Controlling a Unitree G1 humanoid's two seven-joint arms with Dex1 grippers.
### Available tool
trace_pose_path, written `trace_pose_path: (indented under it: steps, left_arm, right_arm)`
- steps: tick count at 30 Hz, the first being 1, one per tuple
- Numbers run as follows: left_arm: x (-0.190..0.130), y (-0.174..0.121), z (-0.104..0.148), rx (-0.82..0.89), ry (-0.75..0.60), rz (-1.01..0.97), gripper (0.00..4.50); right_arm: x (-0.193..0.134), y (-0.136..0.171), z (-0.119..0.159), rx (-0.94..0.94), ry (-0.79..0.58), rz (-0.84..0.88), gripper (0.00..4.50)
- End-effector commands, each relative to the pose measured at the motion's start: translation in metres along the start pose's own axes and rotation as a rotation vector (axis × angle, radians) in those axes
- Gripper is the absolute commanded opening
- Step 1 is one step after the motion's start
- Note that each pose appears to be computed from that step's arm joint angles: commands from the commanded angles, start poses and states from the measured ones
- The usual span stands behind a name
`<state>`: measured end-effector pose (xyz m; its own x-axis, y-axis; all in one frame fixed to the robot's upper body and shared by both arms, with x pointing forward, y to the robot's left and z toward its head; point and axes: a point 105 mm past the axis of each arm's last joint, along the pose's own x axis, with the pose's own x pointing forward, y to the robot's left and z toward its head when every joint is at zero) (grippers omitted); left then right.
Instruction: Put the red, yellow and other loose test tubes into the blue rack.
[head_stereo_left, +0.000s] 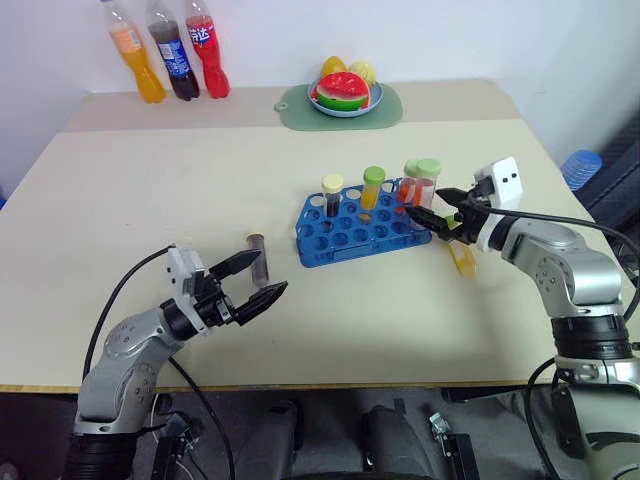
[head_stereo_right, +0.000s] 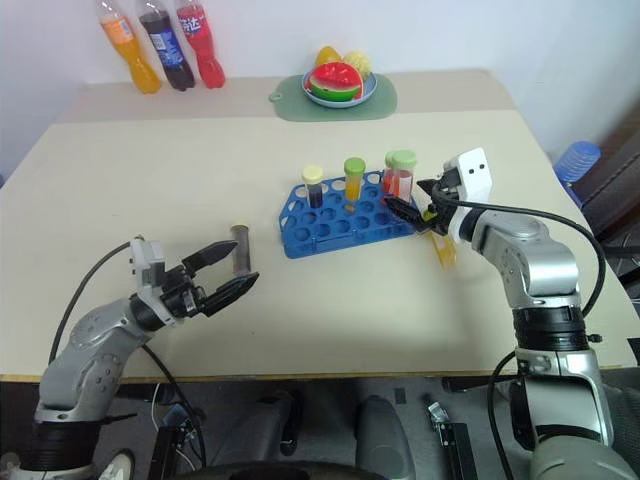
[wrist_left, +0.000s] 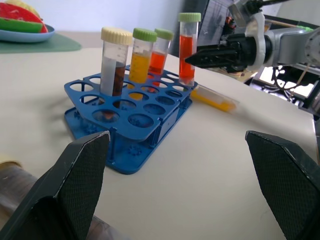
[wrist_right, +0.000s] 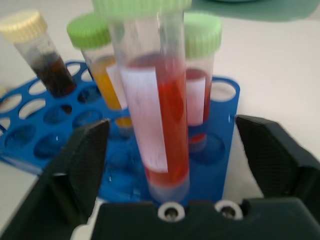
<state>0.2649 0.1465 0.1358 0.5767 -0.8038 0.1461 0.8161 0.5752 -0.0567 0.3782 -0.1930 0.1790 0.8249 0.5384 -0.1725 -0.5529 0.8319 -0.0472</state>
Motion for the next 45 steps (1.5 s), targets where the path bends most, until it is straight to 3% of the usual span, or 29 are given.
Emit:
trace_pose_path:
  steps: [1, 2, 13, 17, 29, 38, 45]
  left_arm:
    - [-0.002, -0.003, 0.010, 0.028, -0.024, -0.002, 4.50]
    - [-0.002, -0.003, 0.010, 0.028, -0.023, -0.001, 4.50]
    - [0.001, -0.002, 0.010, 0.021, -0.022, -0.006, 4.50]
    - [0.002, -0.001, 0.010, 0.020, -0.022, -0.016, 4.50]
    - [0.003, -0.001, 0.009, 0.015, -0.023, -0.024, 4.50]
    - [0.005, 0.000, 0.010, 0.016, -0.024, -0.031, 4.50]
    - [0.006, 0.002, 0.011, 0.019, -0.022, -0.040, 4.50]
  right_arm:
    - [0.002, 0.001, 0.017, -0.052, -0.058, 0.012, 2.32]
    - [0.002, 0.000, 0.017, -0.055, -0.059, 0.009, 1.86]
    - [-0.008, 0.003, 0.008, -0.088, -0.071, -0.014, 1.86]
    - [-0.009, 0.006, 0.009, -0.089, -0.088, -0.017, 0.82]
    - [-0.015, 0.009, 0.010, -0.113, -0.162, -0.067, 0.81]
    - [-0.009, 0.029, -0.019, -0.201, -0.185, -0.055, 0.81]
    - [-0.006, 0.017, -0.012, -0.256, -0.213, -0.128, 4.30]
